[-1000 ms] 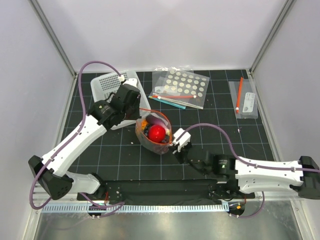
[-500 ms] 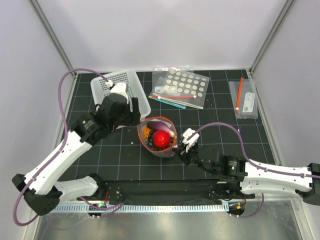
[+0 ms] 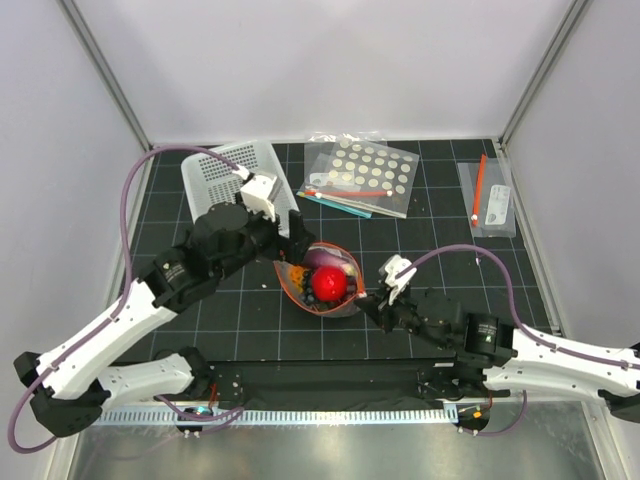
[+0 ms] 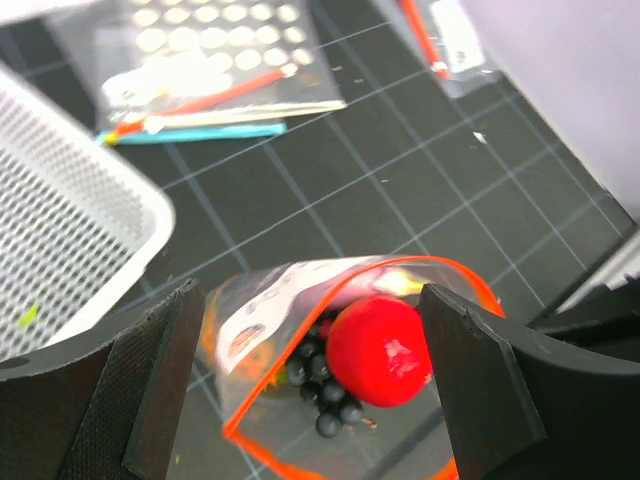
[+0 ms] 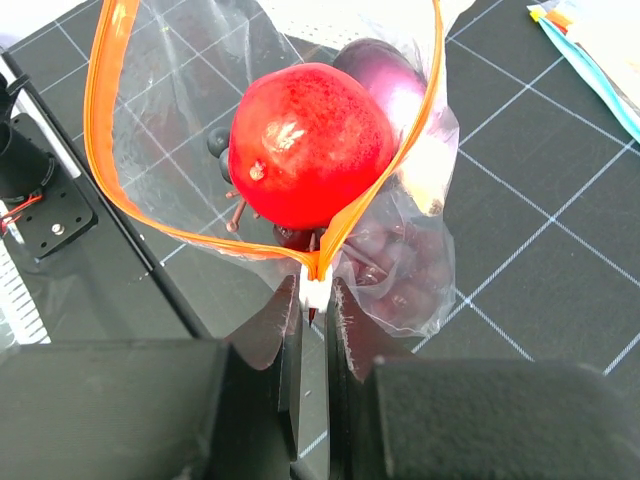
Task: Place the food in the zip-top bag and seal the zipper
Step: Zip the zipper food storage bag at the center of the board.
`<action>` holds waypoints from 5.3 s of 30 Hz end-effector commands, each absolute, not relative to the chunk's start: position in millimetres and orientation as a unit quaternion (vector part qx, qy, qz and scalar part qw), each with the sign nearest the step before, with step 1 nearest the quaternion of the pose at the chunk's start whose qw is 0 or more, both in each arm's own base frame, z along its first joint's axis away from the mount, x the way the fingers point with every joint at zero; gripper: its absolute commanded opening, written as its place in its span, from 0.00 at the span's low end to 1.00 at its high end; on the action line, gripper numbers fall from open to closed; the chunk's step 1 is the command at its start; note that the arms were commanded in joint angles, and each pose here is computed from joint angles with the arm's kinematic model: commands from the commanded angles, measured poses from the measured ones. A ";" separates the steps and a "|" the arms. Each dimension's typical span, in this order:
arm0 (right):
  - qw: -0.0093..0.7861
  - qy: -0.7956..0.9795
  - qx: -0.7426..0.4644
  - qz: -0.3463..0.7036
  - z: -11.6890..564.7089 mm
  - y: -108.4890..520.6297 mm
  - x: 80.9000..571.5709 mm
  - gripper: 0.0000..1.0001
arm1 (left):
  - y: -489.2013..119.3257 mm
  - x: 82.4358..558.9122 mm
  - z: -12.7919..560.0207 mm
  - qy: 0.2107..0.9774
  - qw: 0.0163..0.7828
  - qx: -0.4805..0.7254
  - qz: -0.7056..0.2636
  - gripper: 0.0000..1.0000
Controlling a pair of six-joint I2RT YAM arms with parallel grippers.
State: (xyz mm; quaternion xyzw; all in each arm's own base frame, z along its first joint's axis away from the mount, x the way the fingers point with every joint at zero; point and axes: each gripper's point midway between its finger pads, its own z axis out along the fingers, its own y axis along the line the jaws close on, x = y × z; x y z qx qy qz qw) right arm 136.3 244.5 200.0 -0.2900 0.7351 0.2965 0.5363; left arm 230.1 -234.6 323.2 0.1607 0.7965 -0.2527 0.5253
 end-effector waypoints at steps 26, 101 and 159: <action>0.531 0.718 -0.276 0.356 246.3 247.0 134.0 0.01 | -377.6 189.4 269.5 0.569 0.441 0.601 -0.348 0.19; 0.486 0.722 -0.319 0.376 248.1 253.5 114.4 0.01 | -350.0 215.7 279.6 0.559 0.562 0.594 -0.136 0.82; 0.551 0.729 -0.251 0.320 222.0 250.9 154.9 0.05 | -345.0 183.5 271.4 0.574 0.535 0.553 -0.281 0.00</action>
